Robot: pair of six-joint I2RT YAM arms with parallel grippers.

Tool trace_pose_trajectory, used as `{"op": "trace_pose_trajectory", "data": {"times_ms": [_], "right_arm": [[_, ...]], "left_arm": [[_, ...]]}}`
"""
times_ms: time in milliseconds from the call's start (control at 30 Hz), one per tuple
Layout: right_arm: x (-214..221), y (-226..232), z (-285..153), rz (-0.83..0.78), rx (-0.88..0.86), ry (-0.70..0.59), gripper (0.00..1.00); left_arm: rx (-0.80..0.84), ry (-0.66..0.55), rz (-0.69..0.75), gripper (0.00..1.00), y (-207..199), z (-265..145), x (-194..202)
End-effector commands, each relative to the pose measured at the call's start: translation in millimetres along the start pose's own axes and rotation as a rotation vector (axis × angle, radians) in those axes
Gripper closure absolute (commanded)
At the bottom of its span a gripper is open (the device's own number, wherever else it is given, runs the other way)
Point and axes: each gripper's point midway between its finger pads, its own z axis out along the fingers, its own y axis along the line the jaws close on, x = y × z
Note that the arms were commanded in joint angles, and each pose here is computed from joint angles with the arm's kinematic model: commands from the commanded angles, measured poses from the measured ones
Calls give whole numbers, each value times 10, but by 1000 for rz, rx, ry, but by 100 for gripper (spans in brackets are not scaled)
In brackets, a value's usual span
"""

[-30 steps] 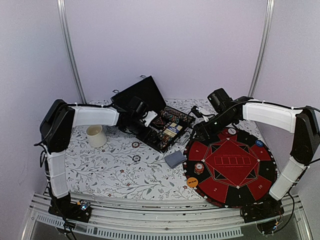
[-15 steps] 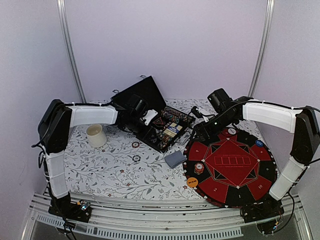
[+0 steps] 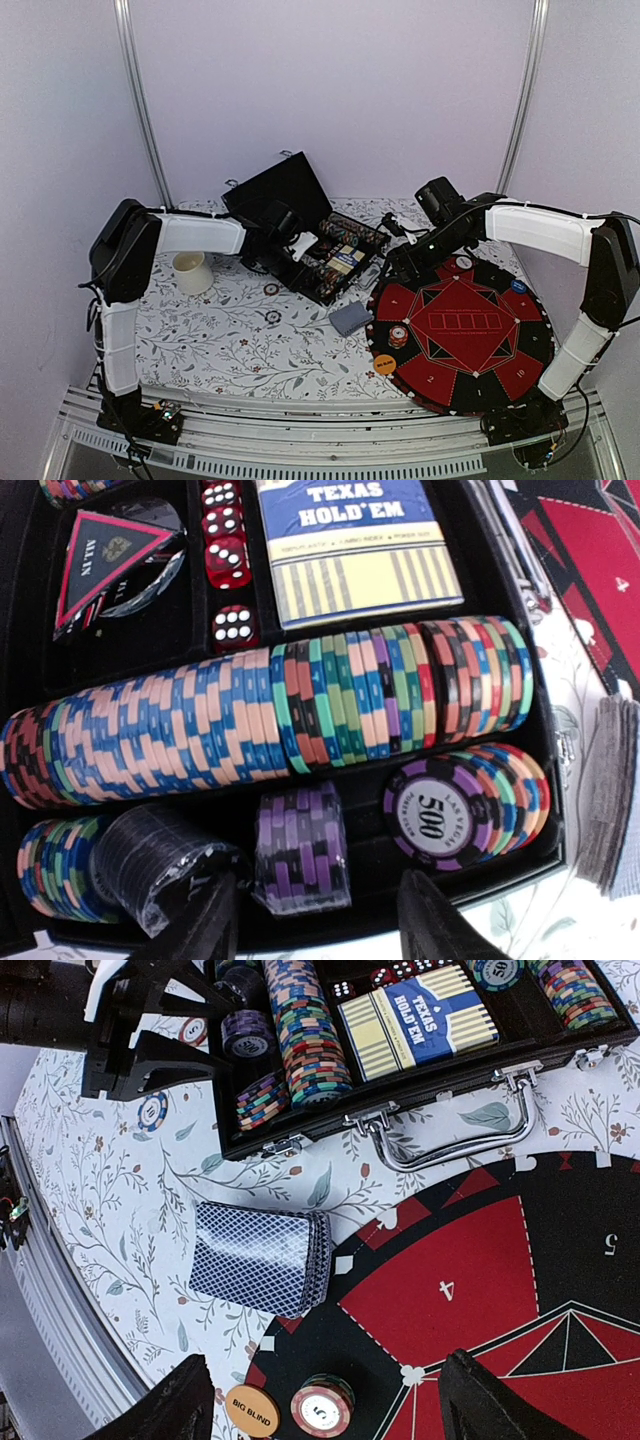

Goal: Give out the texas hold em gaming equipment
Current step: Pick up the pile of poker chips from the chip case.

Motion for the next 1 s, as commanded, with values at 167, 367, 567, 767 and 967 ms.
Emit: {"op": "trace_pose_trajectory", "data": {"times_ms": [167,367,567,767,967], "right_arm": [[-1,-9,23,-2,-14,6,20],[4,-4,23,-1,-18,6,21],[-4,5,-15,-3,-14,3,20],[-242,19,-297,-84,42,-90,20],[-577,151,-737,-304,197,-279,21]], "left_arm": [[6,53,-2,47,-25,160,117],[23,40,-10,71,-55,192,69],[64,-33,-29,100,-138,-73,-121],[83,-180,-64,100,-201,-640,-486],[366,-430,-181,100,-636,-1357,-887]]}}
